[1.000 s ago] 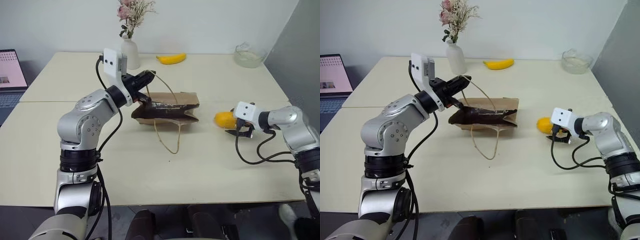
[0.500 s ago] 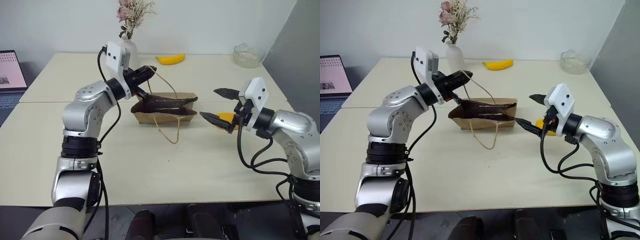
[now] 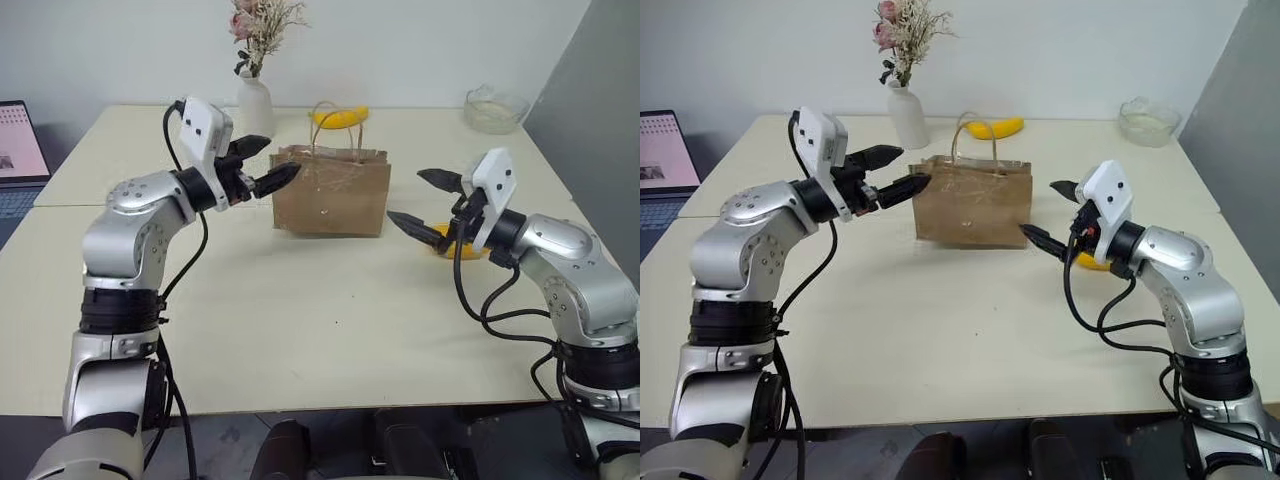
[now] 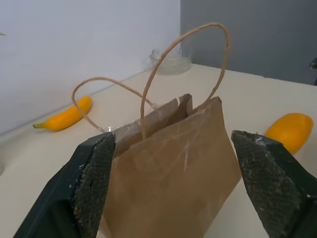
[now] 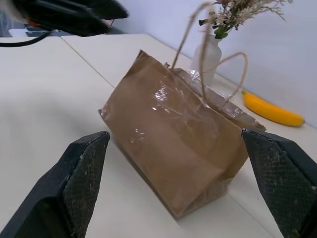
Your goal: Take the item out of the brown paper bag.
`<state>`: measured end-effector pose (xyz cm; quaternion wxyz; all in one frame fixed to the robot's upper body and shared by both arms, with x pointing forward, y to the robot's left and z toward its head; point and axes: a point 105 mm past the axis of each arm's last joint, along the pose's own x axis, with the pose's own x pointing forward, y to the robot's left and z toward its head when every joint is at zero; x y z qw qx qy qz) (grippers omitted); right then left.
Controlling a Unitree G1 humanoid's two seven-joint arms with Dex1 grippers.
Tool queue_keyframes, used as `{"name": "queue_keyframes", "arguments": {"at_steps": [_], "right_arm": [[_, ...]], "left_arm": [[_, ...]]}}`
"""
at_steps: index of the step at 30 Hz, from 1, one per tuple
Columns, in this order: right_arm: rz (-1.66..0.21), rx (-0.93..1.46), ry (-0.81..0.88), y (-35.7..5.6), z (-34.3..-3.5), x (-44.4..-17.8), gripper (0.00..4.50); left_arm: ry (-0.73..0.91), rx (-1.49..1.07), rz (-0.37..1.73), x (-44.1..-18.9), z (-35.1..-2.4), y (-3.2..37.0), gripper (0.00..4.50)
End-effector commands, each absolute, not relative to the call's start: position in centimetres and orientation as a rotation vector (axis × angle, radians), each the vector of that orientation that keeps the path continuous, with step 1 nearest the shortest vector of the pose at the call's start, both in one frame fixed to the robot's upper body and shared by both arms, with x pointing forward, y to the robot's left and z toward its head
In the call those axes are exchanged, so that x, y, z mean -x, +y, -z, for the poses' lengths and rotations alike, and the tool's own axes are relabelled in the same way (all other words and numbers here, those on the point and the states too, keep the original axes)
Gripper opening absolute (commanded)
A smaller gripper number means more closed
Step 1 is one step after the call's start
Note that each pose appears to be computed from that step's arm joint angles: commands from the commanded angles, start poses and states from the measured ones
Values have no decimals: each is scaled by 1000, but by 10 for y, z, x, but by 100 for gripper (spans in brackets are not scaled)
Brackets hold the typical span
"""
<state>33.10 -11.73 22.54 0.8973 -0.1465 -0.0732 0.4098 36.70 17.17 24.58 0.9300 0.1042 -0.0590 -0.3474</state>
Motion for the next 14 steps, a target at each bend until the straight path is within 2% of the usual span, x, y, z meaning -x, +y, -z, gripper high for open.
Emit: {"name": "queue_keyframes", "arguments": {"at_steps": [1,6,10,14], "right_arm": [[-856,332,-191,-120,-220,-327,450],[-861,360,-172,-122,-195,-323,450],[-857,329,-154,-122,-176,-318,450],[-834,273,-182,-119,-176,-315,450]], "left_arm": [[-143,-263,531,-354,-242,195,389],[-151,-348,310,-327,-210,213,389],[-159,-335,317,-311,-195,201,389],[-141,-271,324,-301,-184,194,389]]}}
